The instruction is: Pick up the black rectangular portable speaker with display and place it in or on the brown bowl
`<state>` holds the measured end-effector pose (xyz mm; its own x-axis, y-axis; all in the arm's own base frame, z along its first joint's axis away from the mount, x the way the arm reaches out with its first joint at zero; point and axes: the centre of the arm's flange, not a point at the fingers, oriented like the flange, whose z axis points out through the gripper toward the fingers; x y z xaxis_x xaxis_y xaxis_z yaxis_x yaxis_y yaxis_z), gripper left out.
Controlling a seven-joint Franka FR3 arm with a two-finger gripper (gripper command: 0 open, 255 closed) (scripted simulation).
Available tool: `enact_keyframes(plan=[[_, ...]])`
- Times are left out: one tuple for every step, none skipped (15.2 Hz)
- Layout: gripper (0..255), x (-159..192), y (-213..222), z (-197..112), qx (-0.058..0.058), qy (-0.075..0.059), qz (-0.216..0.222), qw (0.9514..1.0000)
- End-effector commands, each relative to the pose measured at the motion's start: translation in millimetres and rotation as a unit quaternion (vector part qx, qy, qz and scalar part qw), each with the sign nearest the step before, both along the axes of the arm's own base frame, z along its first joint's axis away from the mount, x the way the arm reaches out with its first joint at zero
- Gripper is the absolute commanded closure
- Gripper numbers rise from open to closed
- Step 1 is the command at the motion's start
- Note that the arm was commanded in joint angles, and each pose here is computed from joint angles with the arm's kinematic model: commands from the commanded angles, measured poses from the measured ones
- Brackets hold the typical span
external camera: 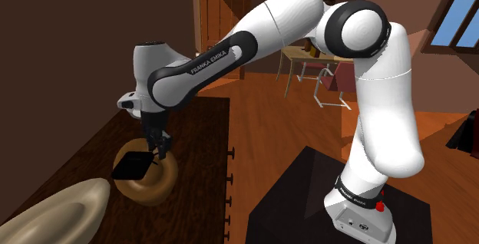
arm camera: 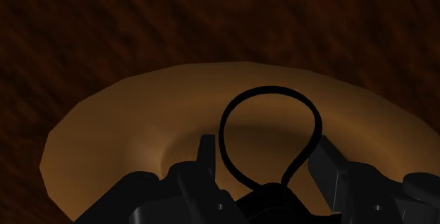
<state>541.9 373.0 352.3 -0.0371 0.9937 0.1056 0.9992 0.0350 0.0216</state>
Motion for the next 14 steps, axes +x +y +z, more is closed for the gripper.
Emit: enact_keyframes(plan=[[255, 0, 1, -2, 0.000, 0.000, 0.000, 1.0000], [255, 0, 1, -2, 0.000, 0.000, 0.000, 1.0000], [255, 0, 1, -2, 0.000, 0.000, 0.000, 1.0000], [255, 0, 1, -2, 0.000, 0.000, 0.000, 1.0000], [255, 0, 1, -2, 0.000, 0.000, 0.000, 1.0000], [255, 0, 1, -2, 0.000, 0.000, 0.000, 1.0000], [0, 0, 1, -2, 0.000, 0.000, 0.000, 1.0000], [0, 0, 1, -2, 0.000, 0.000, 0.000, 1.0000], [0, 0, 1, -2, 0.000, 0.000, 0.000, 1.0000], [0, 0, 1, -2, 0.000, 0.000, 0.000, 1.0000], [0, 0, 1, -2, 0.000, 0.000, 0.000, 1.0000], [0, 0, 1, -2, 0.000, 0.000, 0.000, 1.0000], [0, 0, -1, 11, 0.000, 0.000, 0.000, 1.0000], [0, -1, -2, 24, 0.000, 0.000, 0.000, 1.0000]])
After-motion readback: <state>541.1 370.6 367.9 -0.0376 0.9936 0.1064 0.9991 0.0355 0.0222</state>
